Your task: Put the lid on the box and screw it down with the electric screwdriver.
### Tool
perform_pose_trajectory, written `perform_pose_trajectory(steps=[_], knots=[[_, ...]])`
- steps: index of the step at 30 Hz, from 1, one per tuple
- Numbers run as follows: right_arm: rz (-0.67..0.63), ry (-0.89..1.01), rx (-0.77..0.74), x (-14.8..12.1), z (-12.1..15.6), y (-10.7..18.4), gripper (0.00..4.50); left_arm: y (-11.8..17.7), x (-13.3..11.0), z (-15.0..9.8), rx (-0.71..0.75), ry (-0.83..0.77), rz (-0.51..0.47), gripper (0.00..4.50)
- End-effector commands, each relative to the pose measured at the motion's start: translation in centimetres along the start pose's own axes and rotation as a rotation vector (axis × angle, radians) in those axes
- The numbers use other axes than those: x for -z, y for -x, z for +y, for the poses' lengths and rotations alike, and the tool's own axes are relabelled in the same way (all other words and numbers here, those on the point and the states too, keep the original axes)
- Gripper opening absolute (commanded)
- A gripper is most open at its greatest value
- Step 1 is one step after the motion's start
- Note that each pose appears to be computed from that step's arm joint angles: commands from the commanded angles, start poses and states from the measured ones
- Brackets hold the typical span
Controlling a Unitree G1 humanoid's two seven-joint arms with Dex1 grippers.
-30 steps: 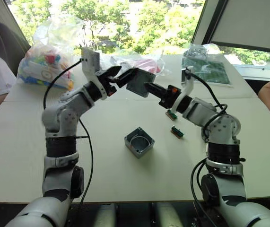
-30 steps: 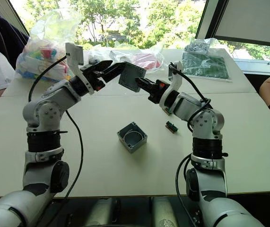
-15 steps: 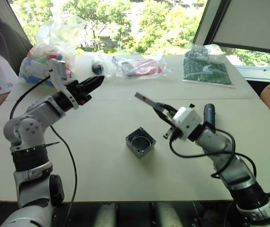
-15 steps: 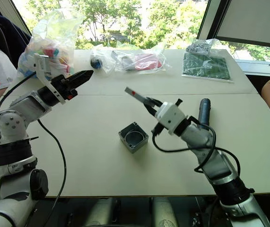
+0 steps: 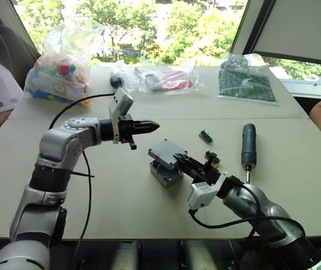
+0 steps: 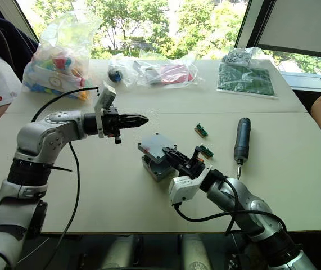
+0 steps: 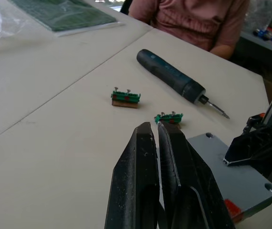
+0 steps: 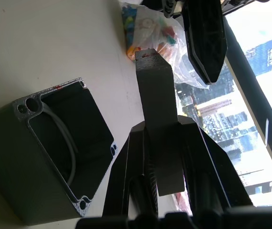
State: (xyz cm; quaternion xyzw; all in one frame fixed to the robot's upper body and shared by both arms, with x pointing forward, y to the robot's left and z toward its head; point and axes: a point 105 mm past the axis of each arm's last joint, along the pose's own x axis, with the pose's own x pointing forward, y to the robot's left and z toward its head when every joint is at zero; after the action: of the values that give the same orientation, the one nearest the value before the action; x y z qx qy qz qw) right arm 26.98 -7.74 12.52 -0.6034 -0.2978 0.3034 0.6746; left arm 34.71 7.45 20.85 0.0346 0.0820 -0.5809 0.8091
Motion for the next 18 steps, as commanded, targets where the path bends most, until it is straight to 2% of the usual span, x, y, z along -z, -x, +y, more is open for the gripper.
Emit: perform_pose_trajectory(steps=[1,18], knots=[[0.008,0.025,0.022,-0.4,-0.1,-0.1,0.20,-0.9,0.5,0.0,0.063,-0.050,0.046,0.18],[0.080,0.058,-0.042,-0.9,2.5,0.8,0.20,-3.4,3.7,-1.2,0.225,-0.108,0.190,0.18]])
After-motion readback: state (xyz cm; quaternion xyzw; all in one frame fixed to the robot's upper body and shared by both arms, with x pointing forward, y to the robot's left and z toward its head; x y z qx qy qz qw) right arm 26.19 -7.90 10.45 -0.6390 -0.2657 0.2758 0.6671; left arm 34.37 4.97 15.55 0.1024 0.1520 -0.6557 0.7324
